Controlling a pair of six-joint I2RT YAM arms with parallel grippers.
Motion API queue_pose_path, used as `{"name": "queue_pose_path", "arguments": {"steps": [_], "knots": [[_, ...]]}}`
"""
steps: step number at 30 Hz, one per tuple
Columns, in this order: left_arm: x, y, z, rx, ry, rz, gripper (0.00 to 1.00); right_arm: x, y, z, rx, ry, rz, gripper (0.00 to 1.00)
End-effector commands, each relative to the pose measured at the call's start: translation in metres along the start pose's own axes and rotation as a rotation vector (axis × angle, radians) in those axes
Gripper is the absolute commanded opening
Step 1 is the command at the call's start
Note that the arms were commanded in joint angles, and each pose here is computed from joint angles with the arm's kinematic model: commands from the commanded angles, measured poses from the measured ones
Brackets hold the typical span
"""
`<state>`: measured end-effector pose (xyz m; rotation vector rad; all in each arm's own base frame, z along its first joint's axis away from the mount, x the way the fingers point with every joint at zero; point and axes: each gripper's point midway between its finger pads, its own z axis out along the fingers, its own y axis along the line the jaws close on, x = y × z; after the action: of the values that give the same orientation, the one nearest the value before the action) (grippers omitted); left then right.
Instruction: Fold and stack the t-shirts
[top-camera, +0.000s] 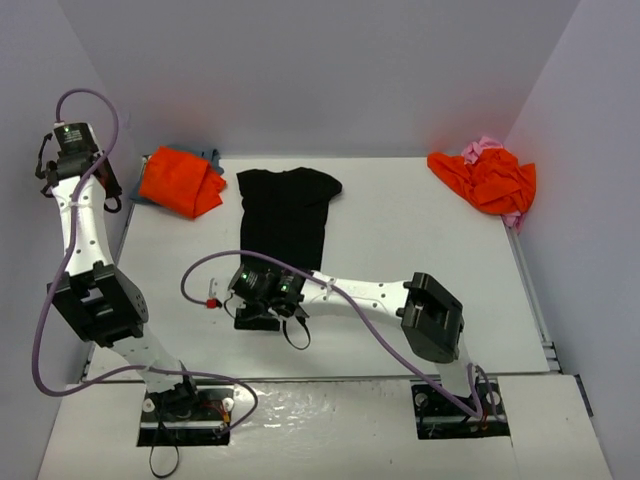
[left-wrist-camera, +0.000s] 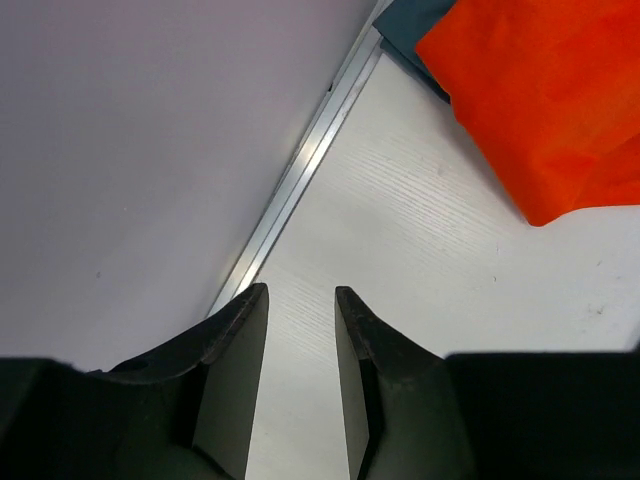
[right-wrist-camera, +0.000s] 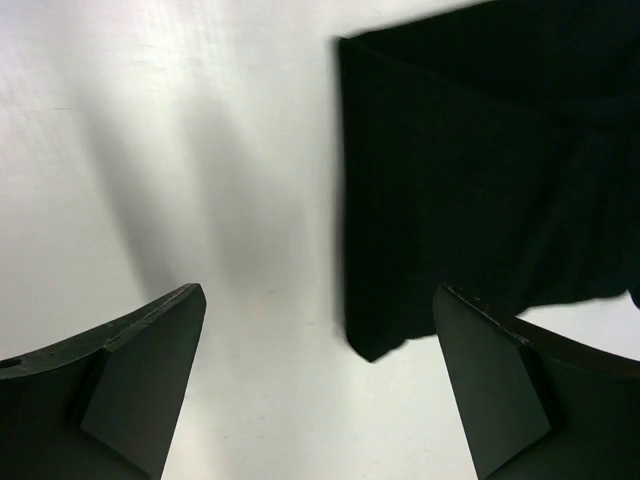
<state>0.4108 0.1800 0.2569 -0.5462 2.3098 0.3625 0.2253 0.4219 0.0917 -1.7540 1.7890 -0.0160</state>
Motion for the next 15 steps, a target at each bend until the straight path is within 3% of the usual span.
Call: {"name": "queue_pose_path", "arguments": {"steps": [1,10,15], "knots": [[-0.048,-0.021,-0.055,0.053,-0.241,-0.017,0.3,-0.002,-0.004,-0.013,-0.036,-0.029,0.033,0.94],[-0.023,-0.021,-0.065,0.09,-0.262,0.07,0.31,0.017,-0.029,0.018,0.045,0.034,0.026,0.95],[0.028,-0.04,-0.048,0.219,-0.231,0.118,0.27,0.035,-0.034,0.052,0.031,0.083,0.046,0.95]]}}
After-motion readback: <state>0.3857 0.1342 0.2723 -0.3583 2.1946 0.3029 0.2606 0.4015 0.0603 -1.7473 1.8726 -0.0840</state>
